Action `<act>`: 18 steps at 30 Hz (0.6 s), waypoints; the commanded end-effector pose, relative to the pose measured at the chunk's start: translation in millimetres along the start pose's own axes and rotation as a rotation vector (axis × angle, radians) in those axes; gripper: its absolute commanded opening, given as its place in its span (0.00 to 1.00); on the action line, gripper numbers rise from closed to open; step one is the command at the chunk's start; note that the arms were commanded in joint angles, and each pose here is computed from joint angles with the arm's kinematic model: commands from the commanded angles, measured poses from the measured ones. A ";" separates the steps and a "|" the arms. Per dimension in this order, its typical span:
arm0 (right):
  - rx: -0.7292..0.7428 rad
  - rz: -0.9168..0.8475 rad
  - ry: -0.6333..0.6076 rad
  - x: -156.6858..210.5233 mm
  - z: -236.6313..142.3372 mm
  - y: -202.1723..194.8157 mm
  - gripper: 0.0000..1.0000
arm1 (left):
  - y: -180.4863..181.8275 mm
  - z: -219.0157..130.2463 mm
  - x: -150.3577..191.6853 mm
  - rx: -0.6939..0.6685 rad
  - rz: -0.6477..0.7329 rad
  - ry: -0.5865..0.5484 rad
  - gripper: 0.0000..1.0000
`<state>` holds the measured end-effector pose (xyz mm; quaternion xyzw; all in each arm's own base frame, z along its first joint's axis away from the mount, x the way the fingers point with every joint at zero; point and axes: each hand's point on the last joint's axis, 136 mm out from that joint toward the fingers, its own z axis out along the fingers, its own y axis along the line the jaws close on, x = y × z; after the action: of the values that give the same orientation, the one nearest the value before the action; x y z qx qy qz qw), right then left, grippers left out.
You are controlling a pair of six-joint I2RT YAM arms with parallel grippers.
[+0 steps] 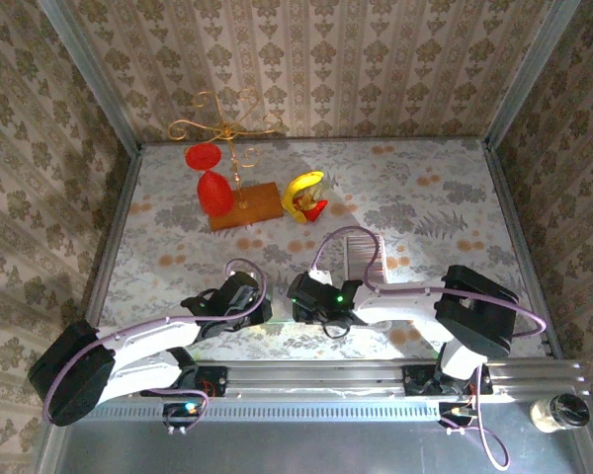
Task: Put the credit cards into the card holder
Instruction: Flip over the card slot in the card holder.
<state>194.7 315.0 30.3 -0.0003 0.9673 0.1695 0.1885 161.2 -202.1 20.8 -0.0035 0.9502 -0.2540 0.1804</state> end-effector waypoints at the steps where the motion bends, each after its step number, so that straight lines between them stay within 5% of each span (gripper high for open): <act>1: -0.040 0.027 -0.013 -5.1 1.2 16.3 0.45 | 2.0 3.9 8.7 0.012 -0.014 0.020 0.21; 18: -0.167 0.075 -0.020 -10.0 1.7 44.1 0.46 | 7.3 3.3 11.1 0.004 -0.028 0.015 0.17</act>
<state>201.4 343.8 45.0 0.0134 0.9521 0.2354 0.1945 161.8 -201.1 19.2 -0.0140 0.9475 -0.2603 0.1852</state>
